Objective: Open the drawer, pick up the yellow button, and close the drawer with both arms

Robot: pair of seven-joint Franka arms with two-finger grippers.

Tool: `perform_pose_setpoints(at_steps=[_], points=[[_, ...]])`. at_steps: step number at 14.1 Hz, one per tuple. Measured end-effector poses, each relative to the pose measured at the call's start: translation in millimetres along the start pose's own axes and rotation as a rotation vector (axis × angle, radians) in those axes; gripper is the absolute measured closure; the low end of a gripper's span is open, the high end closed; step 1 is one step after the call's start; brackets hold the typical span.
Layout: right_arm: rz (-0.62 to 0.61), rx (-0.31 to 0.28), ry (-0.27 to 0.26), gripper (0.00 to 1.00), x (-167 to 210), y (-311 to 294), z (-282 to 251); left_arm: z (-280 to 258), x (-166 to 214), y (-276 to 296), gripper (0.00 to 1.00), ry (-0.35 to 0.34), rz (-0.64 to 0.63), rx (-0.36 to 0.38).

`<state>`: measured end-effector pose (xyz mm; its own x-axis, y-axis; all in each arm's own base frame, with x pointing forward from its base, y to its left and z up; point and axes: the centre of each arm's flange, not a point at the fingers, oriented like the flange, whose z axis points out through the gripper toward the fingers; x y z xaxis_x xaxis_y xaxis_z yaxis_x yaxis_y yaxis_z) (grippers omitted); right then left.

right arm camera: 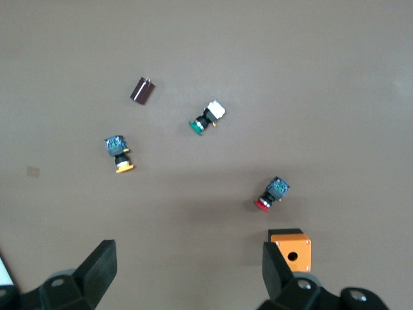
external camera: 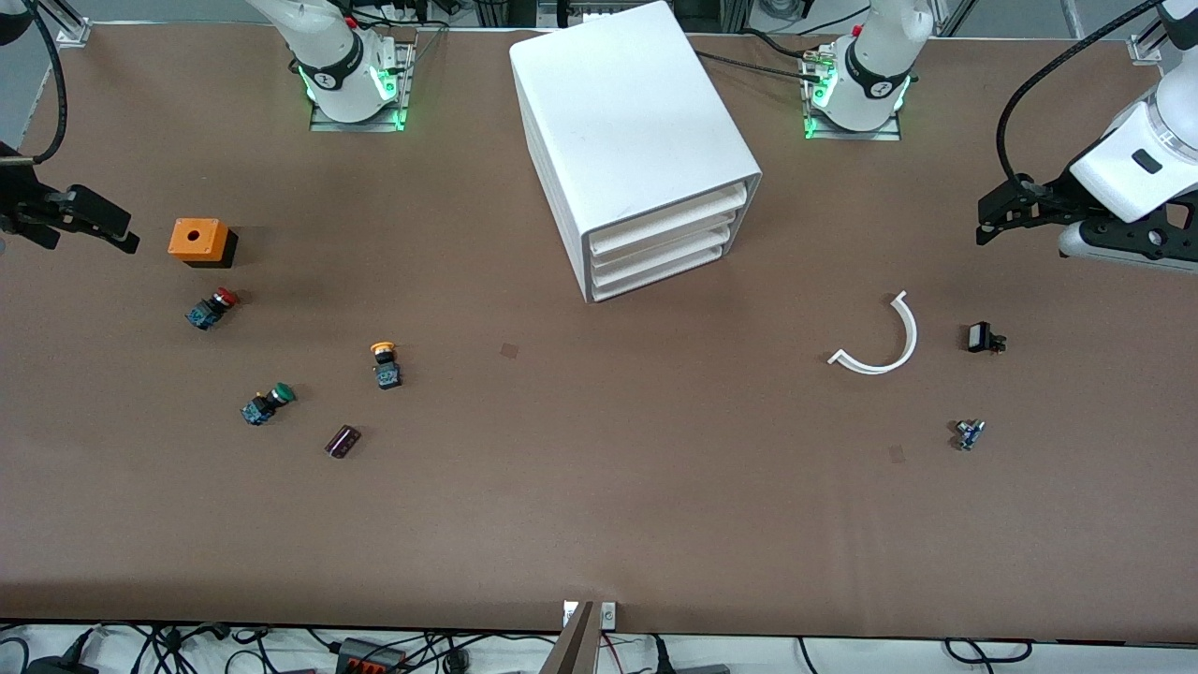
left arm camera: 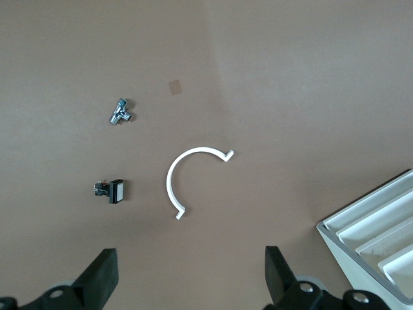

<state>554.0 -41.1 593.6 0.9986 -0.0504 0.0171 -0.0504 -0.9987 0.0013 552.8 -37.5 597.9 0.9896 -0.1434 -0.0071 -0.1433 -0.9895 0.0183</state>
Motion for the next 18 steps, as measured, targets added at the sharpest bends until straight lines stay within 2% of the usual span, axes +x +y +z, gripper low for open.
perform_pose_setpoints(at_steps=[11,18], points=[[0.0,0.0,0.006,0.0,-4,0,-7,0,0,2,0.0,-0.003,0.009,0.017],[-0.003,0.0,0.012,0.0,-1,-1,16,0,0,3,0.0,-0.006,0.009,0.017]])
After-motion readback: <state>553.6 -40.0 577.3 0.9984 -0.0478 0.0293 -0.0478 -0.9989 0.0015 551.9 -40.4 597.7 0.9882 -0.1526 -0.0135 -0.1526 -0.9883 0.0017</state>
